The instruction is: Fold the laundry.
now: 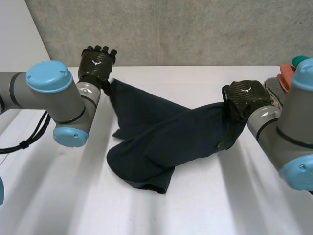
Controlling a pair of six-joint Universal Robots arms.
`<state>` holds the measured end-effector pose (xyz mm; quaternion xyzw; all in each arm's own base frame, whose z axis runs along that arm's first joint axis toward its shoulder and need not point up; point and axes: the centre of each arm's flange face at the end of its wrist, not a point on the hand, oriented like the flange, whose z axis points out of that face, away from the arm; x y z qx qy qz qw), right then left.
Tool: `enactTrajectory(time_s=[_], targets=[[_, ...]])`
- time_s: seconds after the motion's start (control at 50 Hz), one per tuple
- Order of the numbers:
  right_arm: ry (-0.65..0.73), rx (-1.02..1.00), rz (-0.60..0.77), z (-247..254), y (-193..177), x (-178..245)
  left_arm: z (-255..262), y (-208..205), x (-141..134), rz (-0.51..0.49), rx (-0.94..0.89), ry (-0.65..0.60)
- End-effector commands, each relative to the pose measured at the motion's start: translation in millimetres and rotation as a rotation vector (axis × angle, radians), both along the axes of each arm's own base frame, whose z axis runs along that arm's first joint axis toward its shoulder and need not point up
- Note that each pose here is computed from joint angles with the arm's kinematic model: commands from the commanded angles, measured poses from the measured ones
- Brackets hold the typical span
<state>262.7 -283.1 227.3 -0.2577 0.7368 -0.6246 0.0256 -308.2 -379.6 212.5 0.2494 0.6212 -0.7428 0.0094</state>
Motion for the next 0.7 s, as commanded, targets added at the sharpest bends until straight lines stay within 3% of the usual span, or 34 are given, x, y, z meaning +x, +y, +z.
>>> enactTrajectory(time_s=[0.02,0.14,0.28,0.54,0.7], targets=[[-0.003,-0.009,-0.02,-19,-3,5,10,48,20,0.041,0.106,-0.007],[0.028,0.014,-0.014,-32,-4,7,6,102,46,0.05,0.263,-0.026],[0.041,0.011,-0.008,-30,-2,7,-9,134,58,0.056,0.487,0.029],[0.075,0.016,0.013,-34,7,10,-80,104,30,-0.032,0.74,0.106],[0.062,-0.022,-0.001,-18,6,5,-73,93,25,-0.03,0.695,0.117]])
